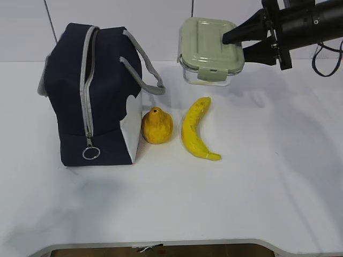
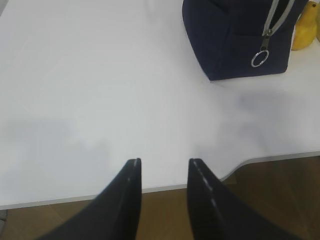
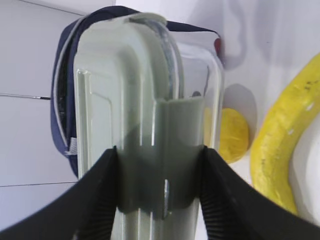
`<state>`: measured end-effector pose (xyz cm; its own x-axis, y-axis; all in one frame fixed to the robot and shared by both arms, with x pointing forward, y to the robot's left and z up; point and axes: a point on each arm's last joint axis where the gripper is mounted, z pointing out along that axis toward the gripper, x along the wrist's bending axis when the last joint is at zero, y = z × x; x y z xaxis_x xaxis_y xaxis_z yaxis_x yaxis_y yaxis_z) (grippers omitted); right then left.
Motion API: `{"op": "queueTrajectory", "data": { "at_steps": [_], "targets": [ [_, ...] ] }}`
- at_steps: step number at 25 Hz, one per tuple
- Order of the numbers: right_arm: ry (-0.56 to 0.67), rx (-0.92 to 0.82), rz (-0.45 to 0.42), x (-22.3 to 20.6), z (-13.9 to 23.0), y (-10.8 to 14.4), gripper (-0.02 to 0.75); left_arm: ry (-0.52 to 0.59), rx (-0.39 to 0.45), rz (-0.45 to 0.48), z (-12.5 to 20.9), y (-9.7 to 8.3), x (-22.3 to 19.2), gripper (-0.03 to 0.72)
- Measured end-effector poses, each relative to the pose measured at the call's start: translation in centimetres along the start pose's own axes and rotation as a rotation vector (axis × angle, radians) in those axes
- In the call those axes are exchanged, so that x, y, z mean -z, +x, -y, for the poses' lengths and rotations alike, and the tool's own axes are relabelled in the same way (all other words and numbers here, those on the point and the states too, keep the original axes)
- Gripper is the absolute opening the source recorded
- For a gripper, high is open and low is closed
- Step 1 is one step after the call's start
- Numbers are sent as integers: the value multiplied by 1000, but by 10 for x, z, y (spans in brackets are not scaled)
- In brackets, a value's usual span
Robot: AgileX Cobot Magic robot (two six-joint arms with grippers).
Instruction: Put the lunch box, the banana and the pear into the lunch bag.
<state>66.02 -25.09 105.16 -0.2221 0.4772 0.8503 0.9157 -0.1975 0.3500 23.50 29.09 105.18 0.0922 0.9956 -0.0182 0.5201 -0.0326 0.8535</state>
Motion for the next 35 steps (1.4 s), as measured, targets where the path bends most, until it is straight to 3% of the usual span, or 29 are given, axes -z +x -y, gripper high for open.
{"op": "queueTrajectory", "data": {
  "at_steps": [11, 15, 20, 24, 29, 35],
  "targets": [
    [21, 58, -88, -17, 11, 45, 372, -4, 88, 94, -56, -4, -16, 244],
    [45, 70, -135, -32, 17, 58, 372, -42, 112, 153, -85, -6, -31, 295],
    [75, 100, -182, -48, 24, 76, 372, 15, 103, 224, -114, -7, -69, 361],
    [87, 129, -214, -54, 27, 91, 403, 31, 84, 261, -138, -5, -101, 368],
    [90, 162, -233, -57, 26, 102, 374, 64, 84, 327, -169, -4, -142, 370],
    [81, 163, -234, -57, 26, 102, 372, 122, 114, 411, -195, -5, -190, 370]
  ]
}}
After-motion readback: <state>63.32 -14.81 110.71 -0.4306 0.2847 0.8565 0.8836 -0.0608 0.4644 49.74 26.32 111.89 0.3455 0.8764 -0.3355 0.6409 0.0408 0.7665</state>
